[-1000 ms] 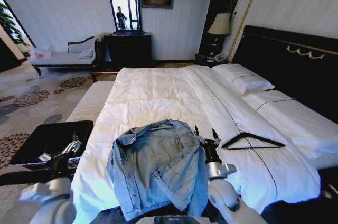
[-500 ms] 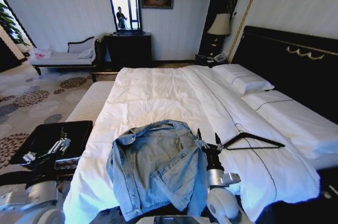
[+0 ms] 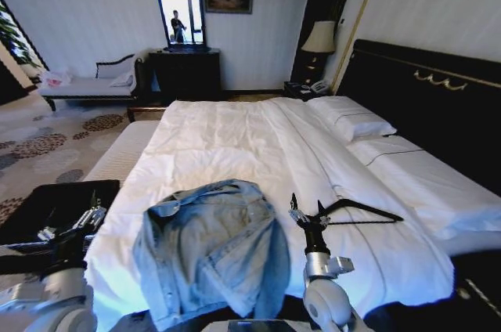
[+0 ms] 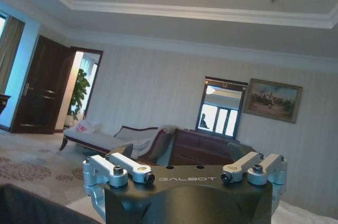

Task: Pick up the clothes from the bed and hang them on the clothes hanger.

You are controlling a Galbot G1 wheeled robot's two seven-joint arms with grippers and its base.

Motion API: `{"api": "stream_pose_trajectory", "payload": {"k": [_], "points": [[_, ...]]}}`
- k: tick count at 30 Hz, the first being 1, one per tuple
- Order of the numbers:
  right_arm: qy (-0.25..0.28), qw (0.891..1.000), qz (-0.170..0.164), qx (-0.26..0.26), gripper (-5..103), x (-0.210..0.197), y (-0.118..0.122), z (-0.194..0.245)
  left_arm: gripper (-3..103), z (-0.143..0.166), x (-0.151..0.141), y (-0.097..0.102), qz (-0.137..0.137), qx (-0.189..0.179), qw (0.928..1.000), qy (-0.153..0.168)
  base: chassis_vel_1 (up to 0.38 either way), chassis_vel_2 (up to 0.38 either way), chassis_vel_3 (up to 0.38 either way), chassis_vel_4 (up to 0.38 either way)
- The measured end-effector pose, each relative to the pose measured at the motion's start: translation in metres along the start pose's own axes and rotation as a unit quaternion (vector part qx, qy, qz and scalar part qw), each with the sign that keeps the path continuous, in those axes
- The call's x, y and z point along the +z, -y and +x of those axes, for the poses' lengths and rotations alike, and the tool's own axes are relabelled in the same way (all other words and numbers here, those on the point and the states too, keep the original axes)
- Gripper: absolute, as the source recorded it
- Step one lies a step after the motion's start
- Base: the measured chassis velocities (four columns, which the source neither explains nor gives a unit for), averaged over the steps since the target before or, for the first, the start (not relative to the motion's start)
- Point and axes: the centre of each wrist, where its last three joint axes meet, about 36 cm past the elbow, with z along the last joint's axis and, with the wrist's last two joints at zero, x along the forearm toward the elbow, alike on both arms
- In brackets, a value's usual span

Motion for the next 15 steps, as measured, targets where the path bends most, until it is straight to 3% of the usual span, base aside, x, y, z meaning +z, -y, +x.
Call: {"api": "stream_pose_trajectory", "payload": {"k": [15], "points": [[-0.005, 1.0, 0.004, 0.008, 100, 0.0066, 0.0023, -0.0025, 100, 0.0011, 0.0048, 0.0015, 0.002, -0.001, 1.0, -0.004, -0.321, -0.371, 0.32, 0.367]]}}
